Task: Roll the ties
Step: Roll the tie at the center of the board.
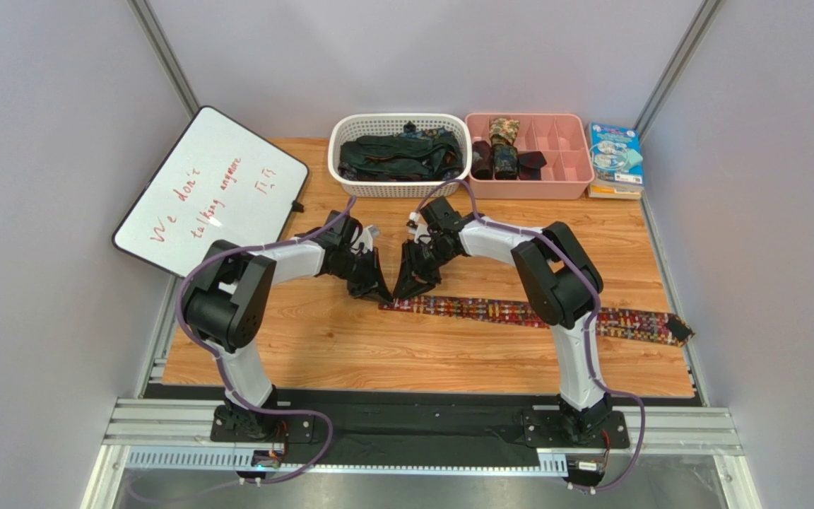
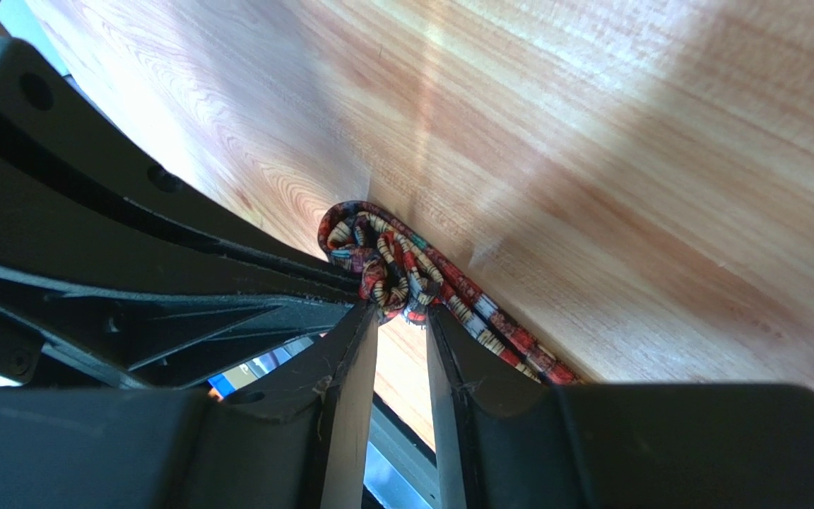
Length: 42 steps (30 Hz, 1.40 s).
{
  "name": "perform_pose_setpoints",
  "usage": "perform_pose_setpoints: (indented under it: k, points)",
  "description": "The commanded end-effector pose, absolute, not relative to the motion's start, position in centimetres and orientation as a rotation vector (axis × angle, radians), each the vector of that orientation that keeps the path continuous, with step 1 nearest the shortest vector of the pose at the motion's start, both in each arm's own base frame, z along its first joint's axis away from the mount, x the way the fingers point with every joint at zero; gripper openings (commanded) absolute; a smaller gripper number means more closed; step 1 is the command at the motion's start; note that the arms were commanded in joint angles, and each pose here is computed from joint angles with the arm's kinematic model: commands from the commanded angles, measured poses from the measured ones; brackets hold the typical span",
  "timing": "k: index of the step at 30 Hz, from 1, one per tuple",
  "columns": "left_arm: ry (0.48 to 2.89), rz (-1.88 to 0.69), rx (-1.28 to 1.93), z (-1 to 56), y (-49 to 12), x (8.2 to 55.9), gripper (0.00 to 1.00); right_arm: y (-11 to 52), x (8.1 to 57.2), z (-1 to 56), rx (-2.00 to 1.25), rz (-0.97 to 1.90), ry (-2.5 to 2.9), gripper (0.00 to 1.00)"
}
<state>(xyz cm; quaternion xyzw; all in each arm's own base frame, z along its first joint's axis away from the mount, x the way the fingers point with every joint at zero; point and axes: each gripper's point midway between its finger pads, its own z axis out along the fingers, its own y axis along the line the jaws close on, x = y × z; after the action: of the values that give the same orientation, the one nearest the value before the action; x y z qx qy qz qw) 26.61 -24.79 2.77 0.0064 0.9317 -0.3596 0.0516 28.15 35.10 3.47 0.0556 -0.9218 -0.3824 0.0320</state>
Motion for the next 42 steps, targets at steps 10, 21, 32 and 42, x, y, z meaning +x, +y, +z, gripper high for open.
perform_pose_setpoints:
  k: [10,21,32,42]
  points:
    - [2.854,-1.041,-0.04,1.1,-24.4,26.8,0.01,35.8,28.1,2.3,0.168,-1.201,-2.811,0.33]
    - [2.852,-1.058,-0.054,0.8,-24.4,26.4,0.01,36.5,27.8,2.1,0.087,-1.236,-2.748,0.33]
    - [2.748,-1.115,0.021,3.4,-23.9,26.8,0.37,35.0,27.5,0.4,0.113,-1.16,-2.773,0.0]
    - [2.341,-1.047,0.676,10.9,-20.4,27.6,0.55,33.8,26.8,0.3,0.253,-1.172,-2.767,0.0]
